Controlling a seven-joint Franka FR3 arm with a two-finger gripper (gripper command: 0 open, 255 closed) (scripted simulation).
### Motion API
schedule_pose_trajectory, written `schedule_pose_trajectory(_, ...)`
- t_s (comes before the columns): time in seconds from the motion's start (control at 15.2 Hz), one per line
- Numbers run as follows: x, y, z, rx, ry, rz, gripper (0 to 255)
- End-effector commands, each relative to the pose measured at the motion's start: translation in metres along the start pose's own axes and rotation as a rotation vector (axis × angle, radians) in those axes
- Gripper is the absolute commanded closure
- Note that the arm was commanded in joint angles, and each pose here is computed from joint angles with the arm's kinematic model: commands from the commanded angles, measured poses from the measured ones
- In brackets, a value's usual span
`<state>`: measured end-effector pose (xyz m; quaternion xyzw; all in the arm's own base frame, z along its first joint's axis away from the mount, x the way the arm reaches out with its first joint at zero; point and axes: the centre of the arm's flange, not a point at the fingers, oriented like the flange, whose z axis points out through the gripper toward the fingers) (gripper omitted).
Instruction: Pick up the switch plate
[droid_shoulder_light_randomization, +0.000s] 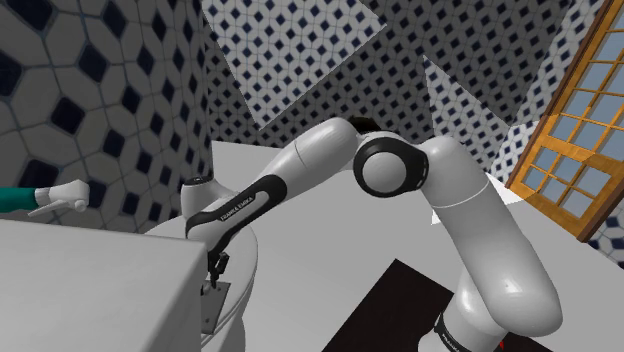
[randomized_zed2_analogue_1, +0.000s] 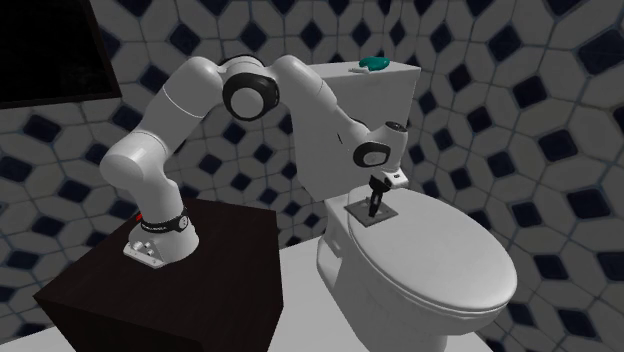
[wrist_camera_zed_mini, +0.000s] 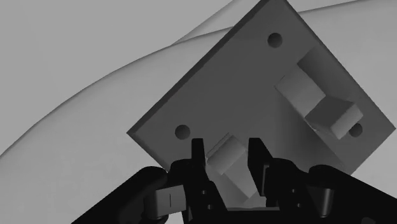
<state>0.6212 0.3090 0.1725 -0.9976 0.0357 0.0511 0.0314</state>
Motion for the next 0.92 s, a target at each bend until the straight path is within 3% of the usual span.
schedule_pose_trajectory(0.0,-0.002,-0.001,-0.011,0.000,0.000,0.000,255)
schedule_pose_trajectory(0.86,-0.008,-0.004,-0.069,0.000,0.000,0.000,255)
